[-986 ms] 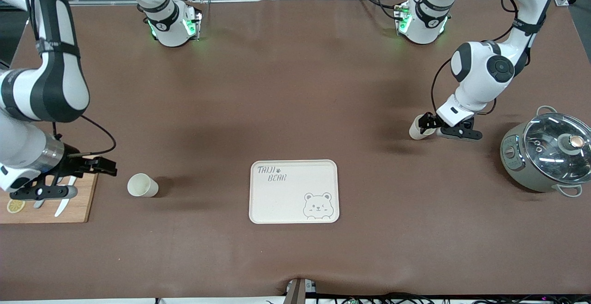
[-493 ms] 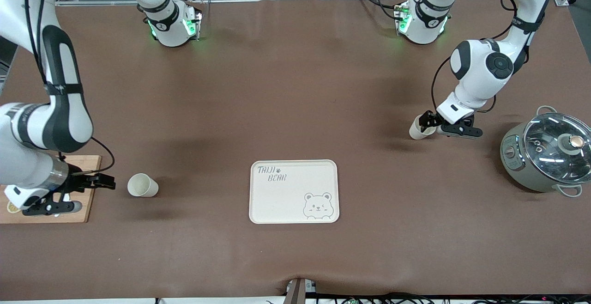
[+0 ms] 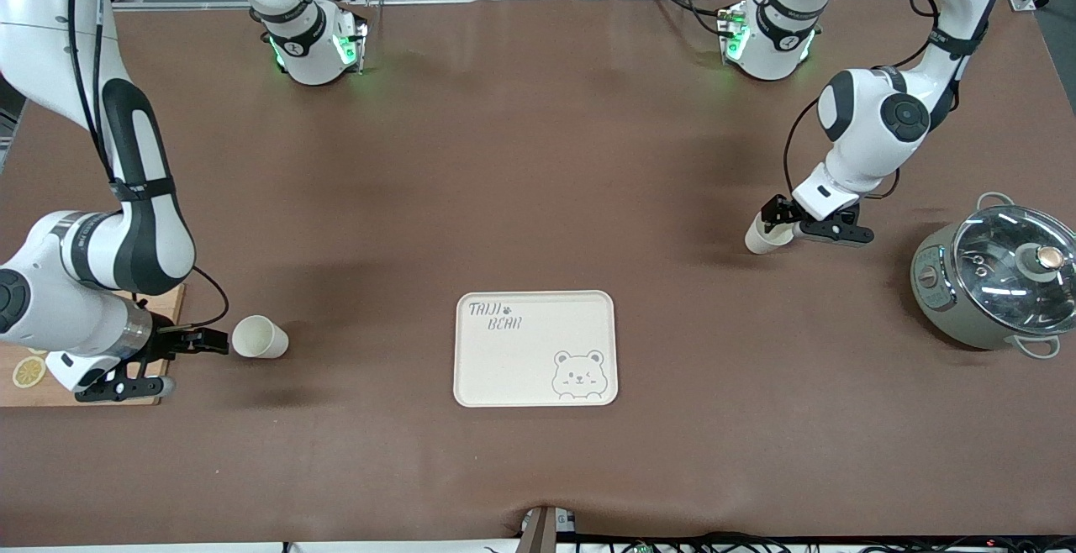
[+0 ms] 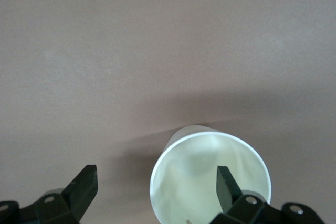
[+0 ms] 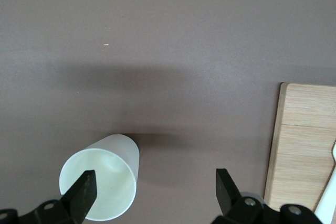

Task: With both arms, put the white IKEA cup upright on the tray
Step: 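Close the left gripper on the cup while the right gripper lowers to the other cup, then grasp the cup by the board with the right gripper while the left gripper lifts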

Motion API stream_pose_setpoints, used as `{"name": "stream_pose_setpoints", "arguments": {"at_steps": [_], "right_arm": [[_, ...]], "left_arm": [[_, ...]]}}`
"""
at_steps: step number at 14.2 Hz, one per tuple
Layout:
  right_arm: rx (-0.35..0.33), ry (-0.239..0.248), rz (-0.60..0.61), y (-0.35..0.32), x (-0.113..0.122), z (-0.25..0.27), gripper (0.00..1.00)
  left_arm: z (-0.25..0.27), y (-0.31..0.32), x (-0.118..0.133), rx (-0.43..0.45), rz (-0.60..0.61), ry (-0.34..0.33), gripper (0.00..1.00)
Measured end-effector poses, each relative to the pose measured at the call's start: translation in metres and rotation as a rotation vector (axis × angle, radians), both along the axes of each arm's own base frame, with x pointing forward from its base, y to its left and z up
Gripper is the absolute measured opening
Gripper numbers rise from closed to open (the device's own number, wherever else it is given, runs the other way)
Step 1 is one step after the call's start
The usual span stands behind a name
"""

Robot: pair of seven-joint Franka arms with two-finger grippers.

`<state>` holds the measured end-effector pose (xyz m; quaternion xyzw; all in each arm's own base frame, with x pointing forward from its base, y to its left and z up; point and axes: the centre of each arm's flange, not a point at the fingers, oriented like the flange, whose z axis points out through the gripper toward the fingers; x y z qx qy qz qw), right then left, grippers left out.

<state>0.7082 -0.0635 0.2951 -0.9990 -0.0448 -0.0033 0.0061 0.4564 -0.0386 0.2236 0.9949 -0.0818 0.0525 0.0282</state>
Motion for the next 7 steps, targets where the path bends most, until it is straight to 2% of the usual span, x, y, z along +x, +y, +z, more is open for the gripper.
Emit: {"name": "stream_pose_setpoints", "arguments": {"at_steps": [5, 7], "right_arm": [[0.004, 0.043, 0.038, 0.002, -0.003, -0.027, 1.0], [0.006, 0.059, 0.057, 0.001, -0.005, -0.038, 1.0]], "left_arm": [[-0.023, -0.003, 0.007, -0.017, -0.004, 0.037, 1.0], [-0.027, -0.003, 0.009, -0.021, -0.002, 0.042, 0.81]]}}
